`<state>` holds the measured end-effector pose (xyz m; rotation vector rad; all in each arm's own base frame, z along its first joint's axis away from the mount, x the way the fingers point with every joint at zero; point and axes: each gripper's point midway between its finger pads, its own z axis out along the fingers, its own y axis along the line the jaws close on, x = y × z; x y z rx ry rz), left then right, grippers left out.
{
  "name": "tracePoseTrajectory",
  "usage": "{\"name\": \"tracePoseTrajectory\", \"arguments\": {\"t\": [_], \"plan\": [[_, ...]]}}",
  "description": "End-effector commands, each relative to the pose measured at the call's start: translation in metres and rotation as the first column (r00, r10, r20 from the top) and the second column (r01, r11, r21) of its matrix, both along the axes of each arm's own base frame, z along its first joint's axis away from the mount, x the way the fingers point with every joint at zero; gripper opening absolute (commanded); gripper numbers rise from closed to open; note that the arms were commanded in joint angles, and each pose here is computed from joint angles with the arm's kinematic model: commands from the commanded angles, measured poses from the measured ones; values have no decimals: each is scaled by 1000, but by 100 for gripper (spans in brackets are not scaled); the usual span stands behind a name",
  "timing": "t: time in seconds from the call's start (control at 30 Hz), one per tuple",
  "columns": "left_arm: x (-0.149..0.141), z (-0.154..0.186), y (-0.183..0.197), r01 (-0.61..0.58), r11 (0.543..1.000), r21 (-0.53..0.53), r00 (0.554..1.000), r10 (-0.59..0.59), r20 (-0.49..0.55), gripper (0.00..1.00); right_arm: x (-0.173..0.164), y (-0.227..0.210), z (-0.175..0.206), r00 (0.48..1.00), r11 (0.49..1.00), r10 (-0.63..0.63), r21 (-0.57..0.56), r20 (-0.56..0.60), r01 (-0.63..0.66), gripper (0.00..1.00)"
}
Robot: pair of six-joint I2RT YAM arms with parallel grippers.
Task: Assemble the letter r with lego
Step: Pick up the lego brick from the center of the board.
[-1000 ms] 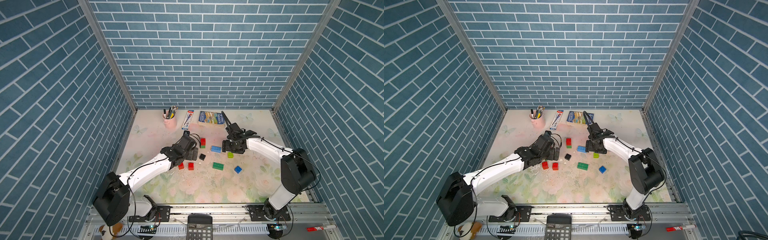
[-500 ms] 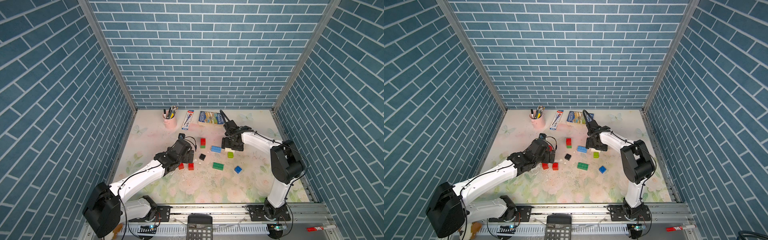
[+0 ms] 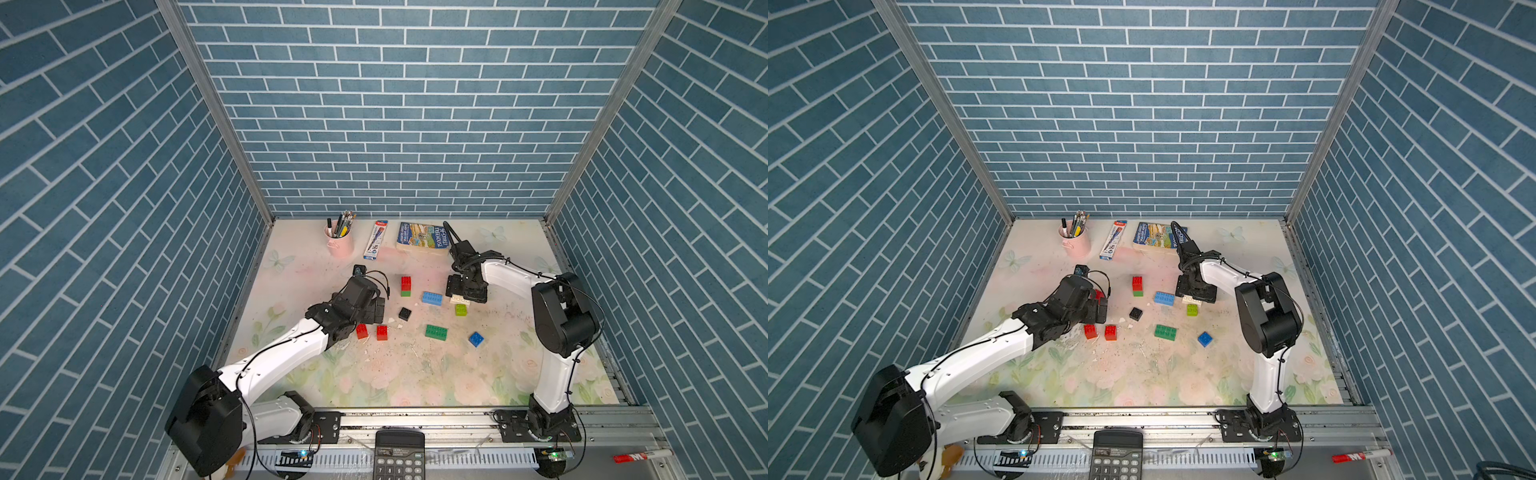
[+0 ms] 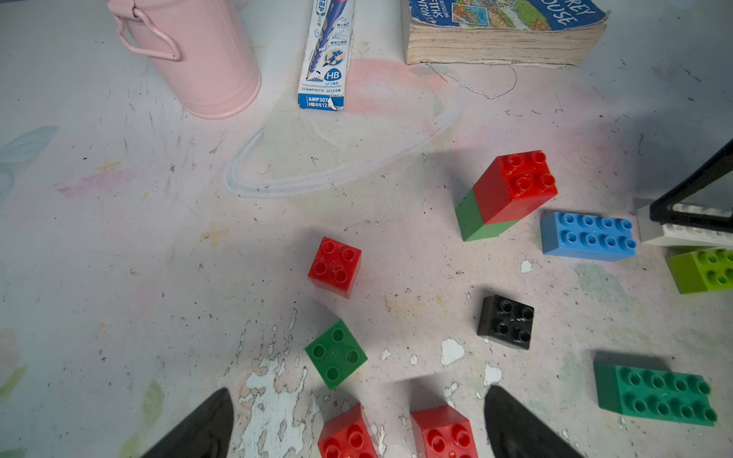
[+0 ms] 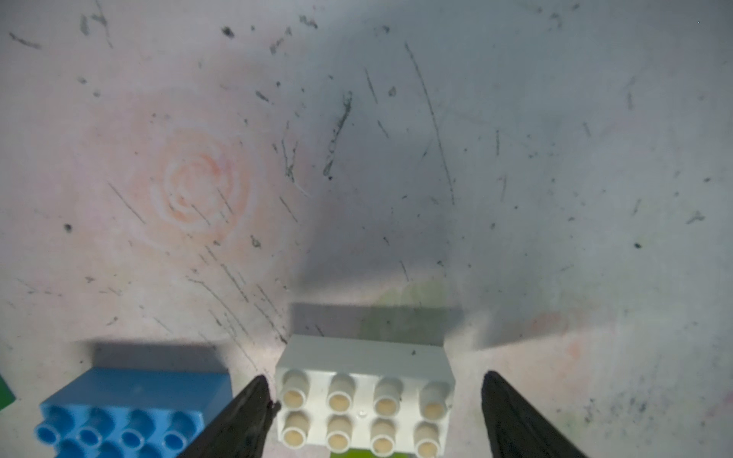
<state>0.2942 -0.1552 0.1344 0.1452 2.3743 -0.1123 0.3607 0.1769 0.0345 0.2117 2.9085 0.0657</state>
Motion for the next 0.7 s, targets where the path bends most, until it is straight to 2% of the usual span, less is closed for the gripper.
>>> {"name": "tracePoseTrajectory", "arguments": {"t": [0.0,0.57,0.67], "plan": [[0,-4,1,5,1000,-2,1000,-5,-3,99,-3,1,-2,999,999,-37,4,-22,37,83],[0,-1,4,-4,1000,-26,1000,4,11,100,-9,2,-1,998,999,-48,-5,-37,48,79],[-1,0,5,-4,1000,-27,1000,5,16,100,-9,4,3,998,999,-48,-7,-29,48,83]]}}
